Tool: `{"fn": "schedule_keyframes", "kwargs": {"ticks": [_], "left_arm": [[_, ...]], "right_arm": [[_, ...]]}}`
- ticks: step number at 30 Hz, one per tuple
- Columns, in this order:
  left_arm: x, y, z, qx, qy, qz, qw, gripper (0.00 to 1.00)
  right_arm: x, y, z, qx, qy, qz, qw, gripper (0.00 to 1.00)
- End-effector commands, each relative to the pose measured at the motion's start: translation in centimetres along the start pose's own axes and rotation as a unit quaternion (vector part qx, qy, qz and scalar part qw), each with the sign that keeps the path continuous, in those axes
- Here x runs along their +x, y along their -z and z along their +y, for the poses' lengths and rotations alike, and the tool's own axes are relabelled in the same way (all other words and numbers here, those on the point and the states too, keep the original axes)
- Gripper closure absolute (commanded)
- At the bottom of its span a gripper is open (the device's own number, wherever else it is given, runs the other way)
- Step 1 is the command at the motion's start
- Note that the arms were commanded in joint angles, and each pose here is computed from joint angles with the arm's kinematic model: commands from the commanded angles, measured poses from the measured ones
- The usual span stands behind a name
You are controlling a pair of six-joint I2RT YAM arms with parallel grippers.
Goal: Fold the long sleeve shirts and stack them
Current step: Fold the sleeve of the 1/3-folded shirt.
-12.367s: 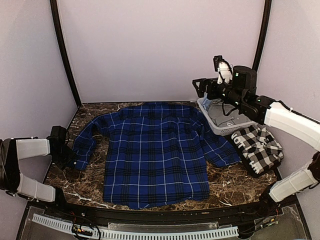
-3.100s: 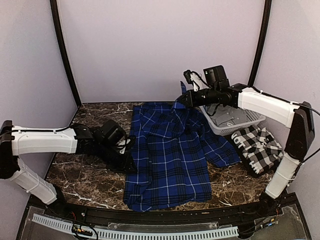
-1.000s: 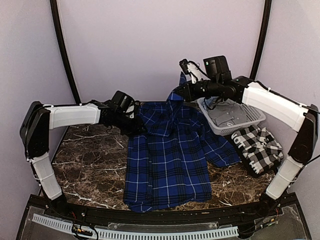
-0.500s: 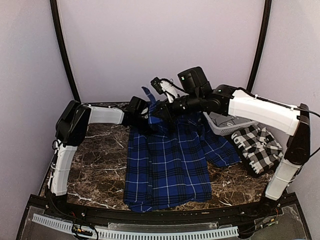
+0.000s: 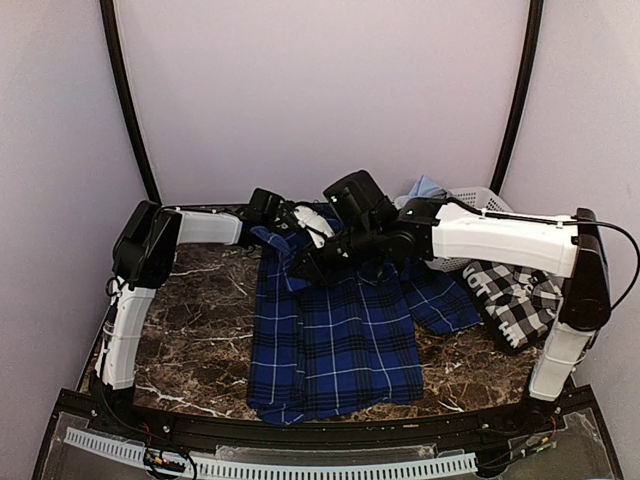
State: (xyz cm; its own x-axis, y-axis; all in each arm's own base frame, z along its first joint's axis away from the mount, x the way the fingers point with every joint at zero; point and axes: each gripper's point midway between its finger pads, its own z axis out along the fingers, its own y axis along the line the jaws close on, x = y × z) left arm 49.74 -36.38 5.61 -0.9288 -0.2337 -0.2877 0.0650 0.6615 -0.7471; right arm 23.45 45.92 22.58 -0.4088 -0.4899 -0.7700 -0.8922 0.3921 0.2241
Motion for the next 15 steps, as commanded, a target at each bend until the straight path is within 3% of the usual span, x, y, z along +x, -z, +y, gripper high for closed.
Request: {"fn": "schedule_keyframes", "kwargs": {"ticks": [1,7,15], "left_arm": [[-1.0,1.5,-1.9,0.032,-0.009,-0.003,0.999,0.71],[-1.9,3.0,-0.7,0.008,-0.012,-0.023,1.0,0.7],[-2.5,4.8,1.7,-0.046,-0.011,-0.045,0.998,0.69]], "right_arm": [[-0.6,-0.2,-1.9,0.038,-0.02,-0.019,0.999,1.0],[-0.4,0.4,-3.1,0.029,-0.023,-0.016,0.999,1.0],[2.0,-0.8,-2.0,0.013,0.011,0.058,0.998,1.0]]}}
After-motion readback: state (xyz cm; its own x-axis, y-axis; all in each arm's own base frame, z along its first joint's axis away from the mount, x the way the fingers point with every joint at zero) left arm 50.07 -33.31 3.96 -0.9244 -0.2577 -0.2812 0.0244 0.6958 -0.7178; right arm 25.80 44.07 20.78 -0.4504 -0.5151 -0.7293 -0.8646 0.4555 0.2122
